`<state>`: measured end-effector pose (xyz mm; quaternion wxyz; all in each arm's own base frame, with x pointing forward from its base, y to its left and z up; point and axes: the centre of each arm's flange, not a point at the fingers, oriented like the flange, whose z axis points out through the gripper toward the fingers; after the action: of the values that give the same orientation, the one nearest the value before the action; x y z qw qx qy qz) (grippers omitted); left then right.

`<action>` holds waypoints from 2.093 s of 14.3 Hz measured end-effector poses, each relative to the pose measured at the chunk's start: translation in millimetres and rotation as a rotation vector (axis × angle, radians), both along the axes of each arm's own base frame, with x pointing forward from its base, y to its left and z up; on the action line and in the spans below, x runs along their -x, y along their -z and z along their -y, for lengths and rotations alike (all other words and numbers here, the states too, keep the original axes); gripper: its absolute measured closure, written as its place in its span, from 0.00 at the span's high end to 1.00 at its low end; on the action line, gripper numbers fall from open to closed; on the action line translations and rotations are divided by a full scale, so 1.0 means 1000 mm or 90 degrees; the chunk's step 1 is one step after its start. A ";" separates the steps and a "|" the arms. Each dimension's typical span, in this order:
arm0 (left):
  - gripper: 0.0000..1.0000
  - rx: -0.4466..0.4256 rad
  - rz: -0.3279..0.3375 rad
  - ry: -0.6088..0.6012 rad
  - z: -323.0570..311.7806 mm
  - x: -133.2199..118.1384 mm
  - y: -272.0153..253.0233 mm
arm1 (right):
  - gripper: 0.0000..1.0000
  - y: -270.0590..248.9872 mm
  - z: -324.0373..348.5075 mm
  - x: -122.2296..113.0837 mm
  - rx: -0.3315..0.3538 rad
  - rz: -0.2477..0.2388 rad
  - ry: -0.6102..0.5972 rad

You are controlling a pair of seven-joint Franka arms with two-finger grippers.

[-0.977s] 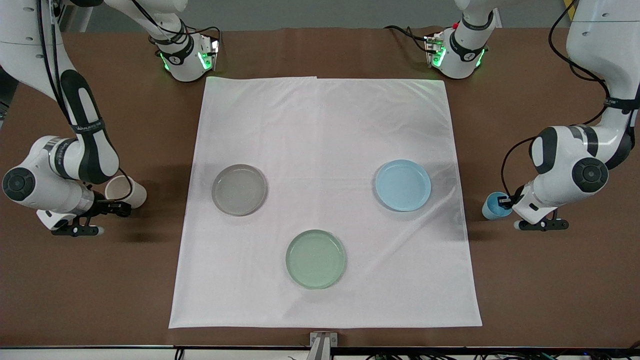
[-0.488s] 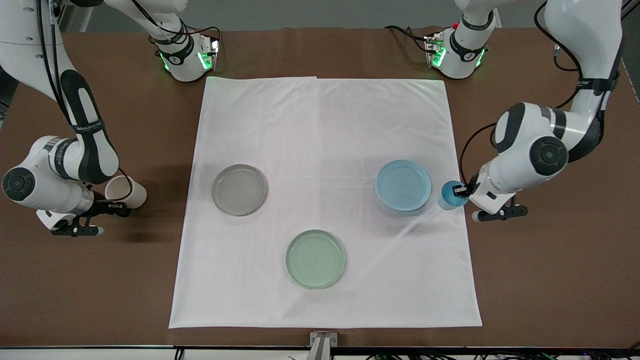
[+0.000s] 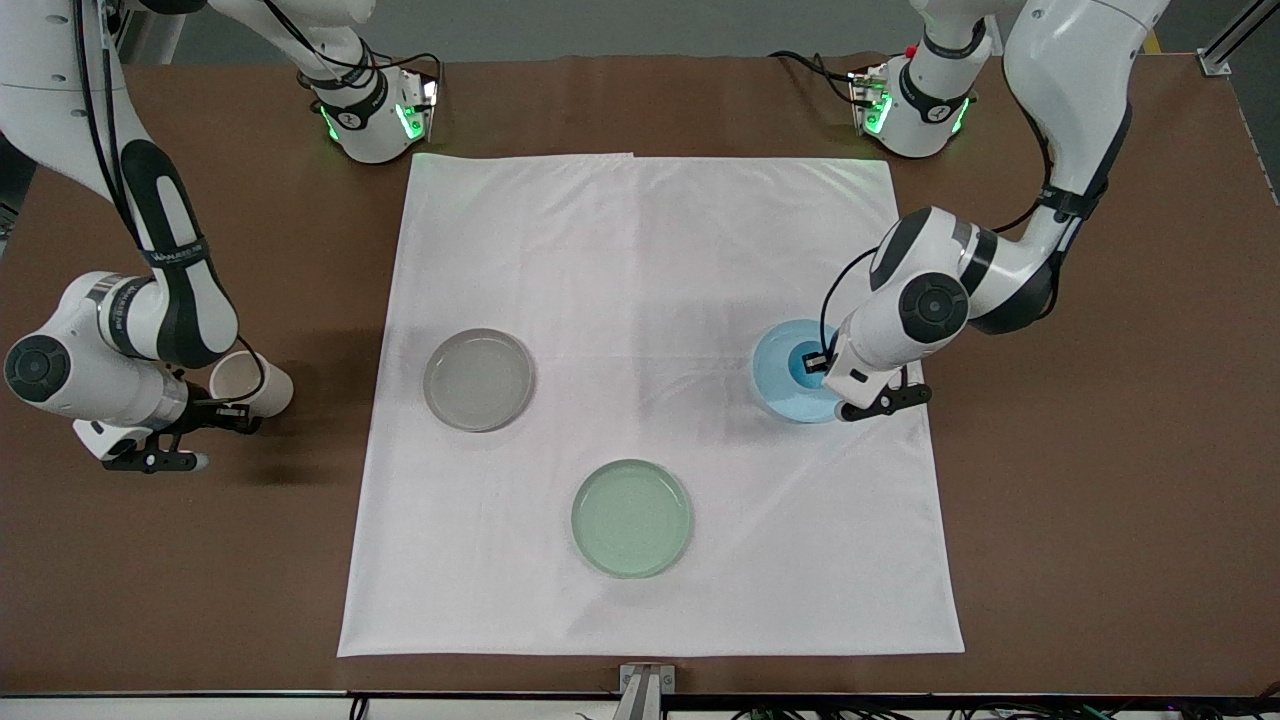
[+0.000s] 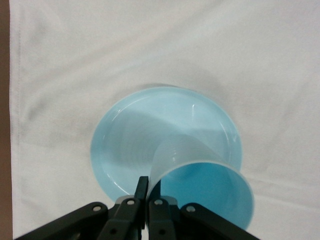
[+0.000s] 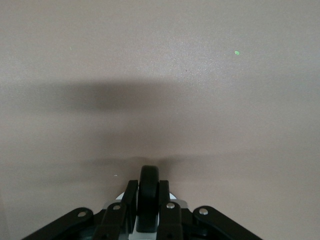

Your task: Place blue cup in blue plate and white mug in gray plate

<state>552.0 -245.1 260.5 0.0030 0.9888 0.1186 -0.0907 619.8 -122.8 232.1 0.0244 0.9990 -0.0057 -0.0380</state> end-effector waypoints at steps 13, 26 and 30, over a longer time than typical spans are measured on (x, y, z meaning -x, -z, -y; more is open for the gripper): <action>0.99 -0.062 0.146 -0.041 -0.072 -0.087 -0.165 | 0.19 -0.106 -0.130 -0.010 -0.007 -0.053 -0.041; 1.00 -0.129 0.172 0.141 -0.155 -0.045 -0.374 | 0.19 -0.038 -0.360 0.024 -0.029 -0.021 -0.016; 1.00 -0.081 0.146 0.147 -0.182 -0.021 -0.380 | 0.19 -0.023 -0.358 0.024 -0.024 -0.032 -0.014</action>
<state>572.9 -63.6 640.5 -0.0562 0.9979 0.0086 0.0308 595.5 235.6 255.4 0.0062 0.9980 0.0063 -0.0627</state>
